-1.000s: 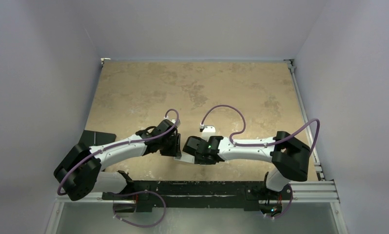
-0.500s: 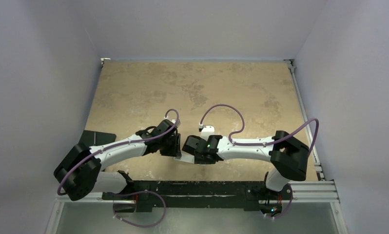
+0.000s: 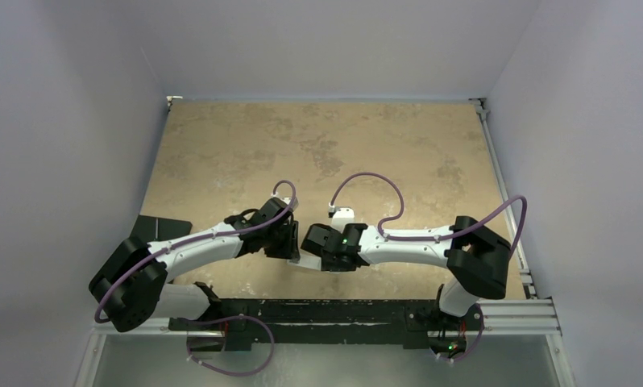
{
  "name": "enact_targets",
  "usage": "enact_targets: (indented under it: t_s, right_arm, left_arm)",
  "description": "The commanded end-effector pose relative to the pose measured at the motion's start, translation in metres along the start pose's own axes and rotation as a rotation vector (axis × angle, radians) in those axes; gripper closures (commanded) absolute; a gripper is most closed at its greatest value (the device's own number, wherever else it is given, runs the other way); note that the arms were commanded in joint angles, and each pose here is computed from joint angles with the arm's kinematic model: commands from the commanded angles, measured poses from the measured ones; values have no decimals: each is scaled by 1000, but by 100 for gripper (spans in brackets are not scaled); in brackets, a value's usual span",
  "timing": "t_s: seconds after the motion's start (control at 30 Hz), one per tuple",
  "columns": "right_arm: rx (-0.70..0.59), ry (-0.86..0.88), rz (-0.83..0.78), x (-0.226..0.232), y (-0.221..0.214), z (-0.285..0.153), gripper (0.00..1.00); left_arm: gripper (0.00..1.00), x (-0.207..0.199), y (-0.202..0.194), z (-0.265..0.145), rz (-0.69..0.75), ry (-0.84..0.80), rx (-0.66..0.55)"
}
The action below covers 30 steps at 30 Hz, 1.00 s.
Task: Load the batteries into the remote control
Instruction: Load the battery cover into the remote control.
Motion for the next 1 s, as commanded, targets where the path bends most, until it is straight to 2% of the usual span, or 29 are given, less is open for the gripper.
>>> enact_targets:
  t_s: [0.0,0.43,0.73,0.97]
  right_arm:
    - [44,111,43,22,-9,10,56]
    - [66,114,35,23,-14,13,56]
    - [35,85,27,16,-7,1,55]
    - [-30,56,13,8,4,-11,48]
  left_arm:
    - [66,-13,-1,2,-3,-71,14]
    - [67,-13,-2,3,-2,-72,16]
    - [67,-13,2,-1,1,-50,2]
    - [67,-13,6,-4,-1,-29,-12]
Point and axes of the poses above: each gripper's point midway between its finger pads, its own z axis out along the fingers, its own x axis along the line the jaws close on, y = z × x, the point moved 9 cm from there along -z, back along the fingers, and after that the axes turned 5 degrees about z, right-handed, at the moved point
